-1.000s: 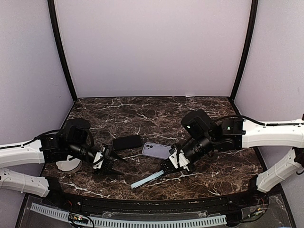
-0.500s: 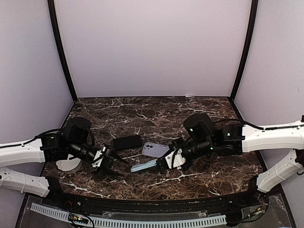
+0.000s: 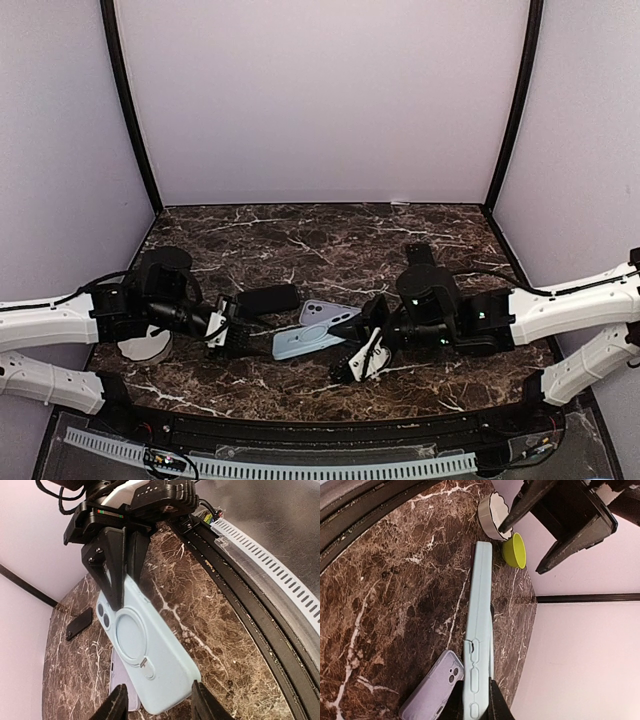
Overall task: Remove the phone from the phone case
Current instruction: Remove the bottom left corner of the phone case.
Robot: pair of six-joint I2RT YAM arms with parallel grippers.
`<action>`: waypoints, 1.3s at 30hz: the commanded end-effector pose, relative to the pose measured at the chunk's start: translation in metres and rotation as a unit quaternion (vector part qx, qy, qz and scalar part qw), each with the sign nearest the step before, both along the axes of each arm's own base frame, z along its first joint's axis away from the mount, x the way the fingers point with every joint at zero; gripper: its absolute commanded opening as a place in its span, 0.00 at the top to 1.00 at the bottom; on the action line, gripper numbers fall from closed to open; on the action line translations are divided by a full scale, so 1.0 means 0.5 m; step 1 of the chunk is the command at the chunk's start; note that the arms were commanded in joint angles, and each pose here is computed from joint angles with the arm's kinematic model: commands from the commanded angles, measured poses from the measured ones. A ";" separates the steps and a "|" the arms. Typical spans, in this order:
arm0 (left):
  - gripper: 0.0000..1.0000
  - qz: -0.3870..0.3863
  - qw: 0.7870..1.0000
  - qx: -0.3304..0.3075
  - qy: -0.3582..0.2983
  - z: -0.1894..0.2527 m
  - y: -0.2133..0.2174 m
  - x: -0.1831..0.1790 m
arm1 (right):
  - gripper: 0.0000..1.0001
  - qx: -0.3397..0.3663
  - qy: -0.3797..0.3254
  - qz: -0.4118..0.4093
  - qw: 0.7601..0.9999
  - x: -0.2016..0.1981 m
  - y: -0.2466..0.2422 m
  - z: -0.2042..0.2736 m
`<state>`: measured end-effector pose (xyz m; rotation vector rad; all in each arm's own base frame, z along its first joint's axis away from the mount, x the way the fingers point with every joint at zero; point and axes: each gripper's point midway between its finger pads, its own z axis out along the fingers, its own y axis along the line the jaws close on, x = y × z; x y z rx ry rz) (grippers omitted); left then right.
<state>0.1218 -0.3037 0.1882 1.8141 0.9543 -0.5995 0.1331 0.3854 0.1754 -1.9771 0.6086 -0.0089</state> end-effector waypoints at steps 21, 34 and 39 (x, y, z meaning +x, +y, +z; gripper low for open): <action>0.51 0.019 0.996 -0.009 -0.081 0.002 0.006 0.030 | 1.00 0.110 -0.084 0.011 0.990 0.010 0.036 0.139; 0.53 0.037 0.995 -0.001 -0.093 -0.002 0.008 0.046 | 1.00 0.079 -0.069 0.039 0.994 -0.019 0.038 0.107; 0.56 0.062 0.993 -0.004 -0.103 0.007 0.008 0.065 | 1.00 0.055 -0.045 0.057 0.996 -0.043 0.035 0.081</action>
